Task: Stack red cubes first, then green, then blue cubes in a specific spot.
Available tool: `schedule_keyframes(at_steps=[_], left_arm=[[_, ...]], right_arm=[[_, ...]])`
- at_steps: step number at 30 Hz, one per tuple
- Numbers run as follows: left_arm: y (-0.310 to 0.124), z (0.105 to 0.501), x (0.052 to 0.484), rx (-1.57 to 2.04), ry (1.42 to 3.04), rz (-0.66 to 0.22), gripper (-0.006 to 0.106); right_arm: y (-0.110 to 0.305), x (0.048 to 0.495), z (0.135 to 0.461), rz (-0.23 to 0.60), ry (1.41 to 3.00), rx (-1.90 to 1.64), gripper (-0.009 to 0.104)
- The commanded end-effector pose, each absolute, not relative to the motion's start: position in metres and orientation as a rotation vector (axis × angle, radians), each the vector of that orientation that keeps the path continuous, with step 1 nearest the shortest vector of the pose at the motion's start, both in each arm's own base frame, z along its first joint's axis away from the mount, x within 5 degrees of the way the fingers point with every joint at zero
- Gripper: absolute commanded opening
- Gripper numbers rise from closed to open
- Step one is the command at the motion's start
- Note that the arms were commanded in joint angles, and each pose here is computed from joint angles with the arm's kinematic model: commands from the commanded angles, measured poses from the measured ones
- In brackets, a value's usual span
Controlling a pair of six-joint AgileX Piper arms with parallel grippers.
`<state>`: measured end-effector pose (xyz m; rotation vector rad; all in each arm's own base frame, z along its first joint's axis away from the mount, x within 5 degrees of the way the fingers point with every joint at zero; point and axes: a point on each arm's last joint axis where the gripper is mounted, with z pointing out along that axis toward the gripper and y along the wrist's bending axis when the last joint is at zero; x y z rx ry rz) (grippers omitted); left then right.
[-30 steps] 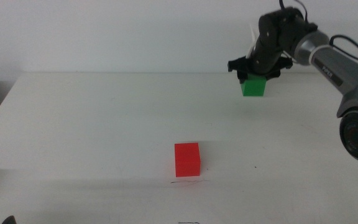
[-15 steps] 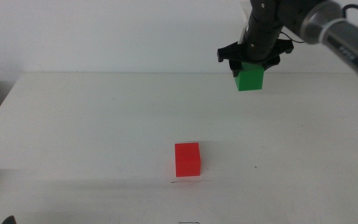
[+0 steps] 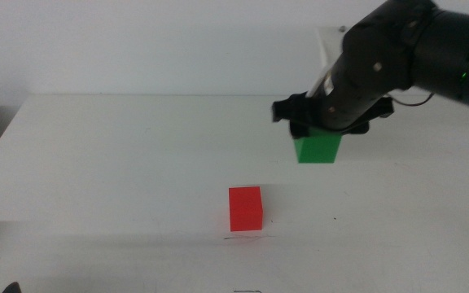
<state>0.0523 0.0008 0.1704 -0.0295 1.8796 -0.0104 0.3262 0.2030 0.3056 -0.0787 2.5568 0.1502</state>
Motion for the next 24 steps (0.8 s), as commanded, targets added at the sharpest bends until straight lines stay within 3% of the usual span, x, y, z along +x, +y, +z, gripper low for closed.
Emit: schedule_keyframes(at_steps=[1, 9, 24], left_arm=[[0.000, 0.179, 0.053, -0.036, 1.776, -0.029, 0.092], [0.000, 0.179, 0.053, -0.036, 1.776, -0.029, 0.092], [0.000, 0.179, 0.053, -0.036, 1.776, -0.029, 0.092]], right_arm=[[0.208, 0.314, 0.336, 0.179, 2.439, -0.086, -0.001], [0.250, 0.292, 0.328, 0.215, 2.409, -0.047, -0.001], [0.300, 0.303, 0.303, 0.135, 2.443, -0.097, -0.001]])
